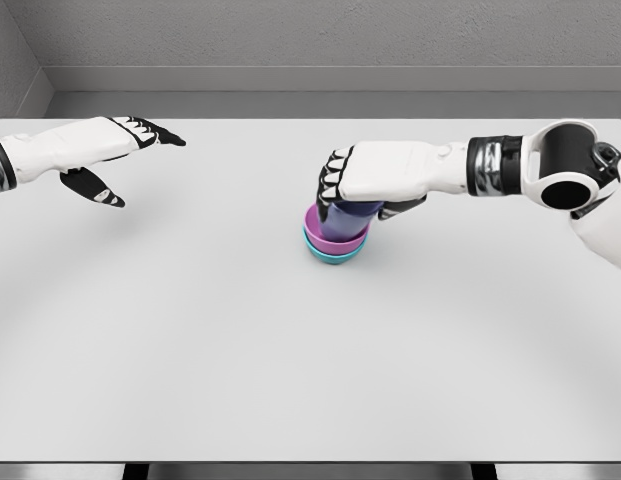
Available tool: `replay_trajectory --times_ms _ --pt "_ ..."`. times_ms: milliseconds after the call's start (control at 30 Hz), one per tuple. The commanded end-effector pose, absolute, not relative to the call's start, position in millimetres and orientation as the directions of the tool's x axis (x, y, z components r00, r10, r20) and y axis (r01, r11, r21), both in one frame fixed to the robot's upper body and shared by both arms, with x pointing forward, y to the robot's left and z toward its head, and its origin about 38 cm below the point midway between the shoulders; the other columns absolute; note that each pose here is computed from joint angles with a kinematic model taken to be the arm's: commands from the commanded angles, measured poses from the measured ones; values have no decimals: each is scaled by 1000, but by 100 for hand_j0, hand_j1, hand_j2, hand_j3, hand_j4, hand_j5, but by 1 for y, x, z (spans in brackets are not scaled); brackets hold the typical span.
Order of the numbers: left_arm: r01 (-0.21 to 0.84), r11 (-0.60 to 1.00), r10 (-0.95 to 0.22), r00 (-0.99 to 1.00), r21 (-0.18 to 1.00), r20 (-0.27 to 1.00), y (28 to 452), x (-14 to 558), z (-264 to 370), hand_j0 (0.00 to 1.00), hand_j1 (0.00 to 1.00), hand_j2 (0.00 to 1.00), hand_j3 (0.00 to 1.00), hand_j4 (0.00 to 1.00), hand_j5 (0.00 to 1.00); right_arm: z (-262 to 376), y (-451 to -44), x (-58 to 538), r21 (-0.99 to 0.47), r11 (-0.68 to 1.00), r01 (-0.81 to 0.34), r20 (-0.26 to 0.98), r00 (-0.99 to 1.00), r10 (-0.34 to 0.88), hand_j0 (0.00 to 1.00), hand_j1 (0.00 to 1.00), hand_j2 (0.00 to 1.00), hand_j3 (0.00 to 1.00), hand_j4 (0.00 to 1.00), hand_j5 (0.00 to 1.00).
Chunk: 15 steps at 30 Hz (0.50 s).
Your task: Stacking bowl and cup with both arms
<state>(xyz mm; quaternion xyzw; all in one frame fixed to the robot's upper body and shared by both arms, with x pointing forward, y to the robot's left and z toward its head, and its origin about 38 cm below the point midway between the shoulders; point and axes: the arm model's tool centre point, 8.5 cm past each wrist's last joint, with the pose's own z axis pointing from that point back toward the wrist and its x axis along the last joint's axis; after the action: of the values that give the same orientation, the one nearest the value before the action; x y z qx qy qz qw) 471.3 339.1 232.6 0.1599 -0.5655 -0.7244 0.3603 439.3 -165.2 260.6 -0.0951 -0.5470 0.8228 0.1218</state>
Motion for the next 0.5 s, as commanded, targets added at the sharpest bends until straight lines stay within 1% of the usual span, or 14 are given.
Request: replay_trajectory --times_ms 0,67,167,233,300,367,400,467 --pt "343 -94 -703 -687 935 181 339 471 233 100 100 100 100 100 100 262 -166 440 -925 -367 -96 -24 -951 309 97 97 97 97 97 97" --pt "343 -94 -703 -687 935 181 339 471 233 100 100 100 100 100 100 263 -166 440 -926 -366 -95 -25 -950 310 100 100 100 100 100 100" --pt "343 -94 -703 -687 935 181 339 471 233 100 100 100 100 100 100 264 -167 440 -927 -363 -93 -26 -950 312 100 100 100 100 100 100" --pt "343 -94 -703 -687 935 181 339 471 233 100 100 100 100 100 100 283 -183 446 -943 -324 -74 -49 -933 356 100 100 100 100 100 100" --pt "342 -93 -704 -687 935 181 340 471 234 100 100 100 100 100 100 300 -212 453 -954 -293 -66 -67 -904 423 100 100 100 100 100 100" --pt "343 -94 -703 -687 935 181 339 471 233 100 100 100 100 100 100 299 -243 468 -962 -247 -113 -32 -856 515 100 100 100 100 100 100" --pt "343 -94 -703 -687 935 181 339 471 233 100 100 100 100 100 100 296 -269 480 -964 -215 -156 1 -811 585 100 100 100 100 100 100" --pt "342 -93 -703 -687 935 181 339 471 233 100 100 100 100 100 100 267 -305 496 -942 -199 -269 66 -734 676 100 100 100 100 100 100"
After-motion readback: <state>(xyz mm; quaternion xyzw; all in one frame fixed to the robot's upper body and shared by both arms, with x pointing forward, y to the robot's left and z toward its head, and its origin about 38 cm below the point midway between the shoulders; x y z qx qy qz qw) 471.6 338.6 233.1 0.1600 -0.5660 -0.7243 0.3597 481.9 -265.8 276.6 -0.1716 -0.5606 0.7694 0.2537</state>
